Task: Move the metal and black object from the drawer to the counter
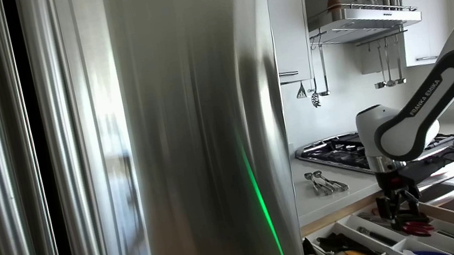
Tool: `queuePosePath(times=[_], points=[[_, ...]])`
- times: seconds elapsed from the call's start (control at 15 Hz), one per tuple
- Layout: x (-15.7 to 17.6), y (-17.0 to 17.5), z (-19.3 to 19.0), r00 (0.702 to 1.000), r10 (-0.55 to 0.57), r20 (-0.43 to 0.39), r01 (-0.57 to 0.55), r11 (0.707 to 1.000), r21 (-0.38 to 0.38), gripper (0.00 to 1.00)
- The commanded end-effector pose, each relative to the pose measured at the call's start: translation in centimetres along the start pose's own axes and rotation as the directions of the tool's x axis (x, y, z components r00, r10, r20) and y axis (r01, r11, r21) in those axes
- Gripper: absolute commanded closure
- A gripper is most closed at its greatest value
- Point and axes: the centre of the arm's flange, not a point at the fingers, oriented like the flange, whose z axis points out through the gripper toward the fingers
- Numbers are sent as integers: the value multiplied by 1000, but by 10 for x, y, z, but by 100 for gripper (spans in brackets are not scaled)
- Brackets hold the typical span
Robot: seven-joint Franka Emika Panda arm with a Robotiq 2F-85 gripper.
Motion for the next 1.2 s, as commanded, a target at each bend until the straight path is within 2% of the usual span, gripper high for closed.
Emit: queuePosePath(times=[0.0, 0.2, 0.53, 0.6, 0.73, 0.8, 0.93, 1.07, 1.13], points=[[4, -2, 5, 1000, 6, 0, -6, 1000, -5, 0], [14, -12, 22, 1000, 16, 9, -16, 1000, 2, 0], [30, -26, 53, 998, 62, -29, -61, 998, 23, 0], [32, -26, 57, 997, 72, -36, -71, 997, 33, 6], [38, -25, 67, 994, 94, -51, -91, 995, 47, 30], [41, -25, 73, 993, 102, -56, -99, 994, 51, 25], [45, -26, 79, 992, 112, -66, -107, 992, 71, 39], [49, -28, 85, 991, 112, -73, -106, 991, 80, 42], [50, -30, 88, 991, 110, -74, -104, 991, 79, 40]])
